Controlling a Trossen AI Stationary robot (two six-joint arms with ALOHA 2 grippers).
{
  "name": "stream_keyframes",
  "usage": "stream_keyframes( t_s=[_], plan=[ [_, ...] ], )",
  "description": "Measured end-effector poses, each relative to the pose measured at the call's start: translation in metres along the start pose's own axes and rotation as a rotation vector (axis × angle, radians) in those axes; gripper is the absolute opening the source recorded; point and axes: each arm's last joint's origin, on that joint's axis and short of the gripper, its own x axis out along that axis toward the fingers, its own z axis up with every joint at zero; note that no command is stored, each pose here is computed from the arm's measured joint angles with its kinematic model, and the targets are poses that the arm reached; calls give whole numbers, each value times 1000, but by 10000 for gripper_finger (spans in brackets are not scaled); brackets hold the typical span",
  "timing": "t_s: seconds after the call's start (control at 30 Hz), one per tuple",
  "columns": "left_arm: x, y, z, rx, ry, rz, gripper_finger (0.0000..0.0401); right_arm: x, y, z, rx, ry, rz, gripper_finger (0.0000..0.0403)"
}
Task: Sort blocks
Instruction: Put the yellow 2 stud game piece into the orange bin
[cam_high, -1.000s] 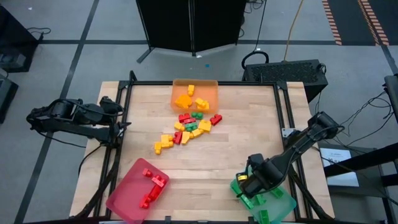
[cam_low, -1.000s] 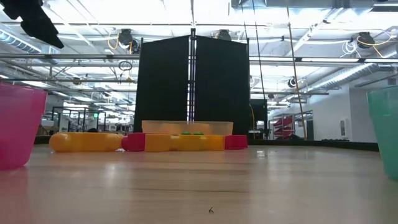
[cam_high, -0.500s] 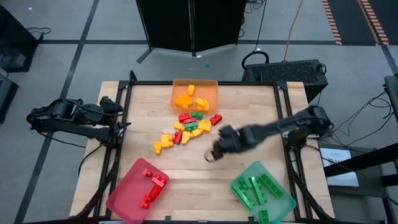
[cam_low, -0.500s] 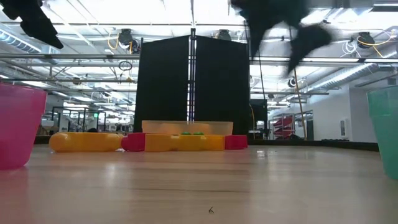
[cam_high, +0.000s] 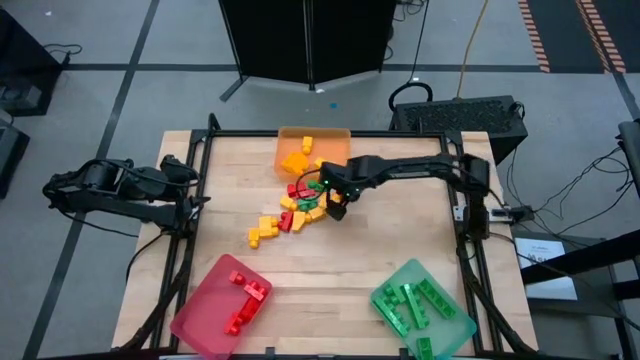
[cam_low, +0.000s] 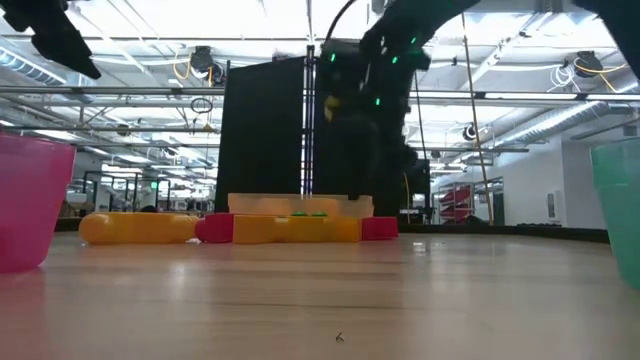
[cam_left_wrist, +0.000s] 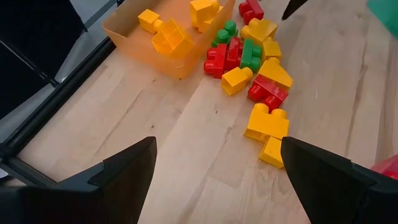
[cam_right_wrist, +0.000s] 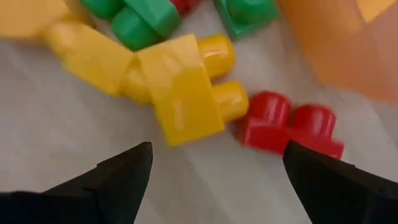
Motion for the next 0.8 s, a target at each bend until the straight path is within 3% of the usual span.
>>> stream_keyframes(
  t_s=[0.43,0.7,0.8],
  plan=[
    [0,0,0,-21,-3,13,345,29,11,38,-263,29,21,352],
    [0,1,0,-20,0,14,345,53,5,28,-302,180,-18,350],
    [0,1,0,-19,0,15,345,55,5,27,-304,197,-21,330]
  ],
)
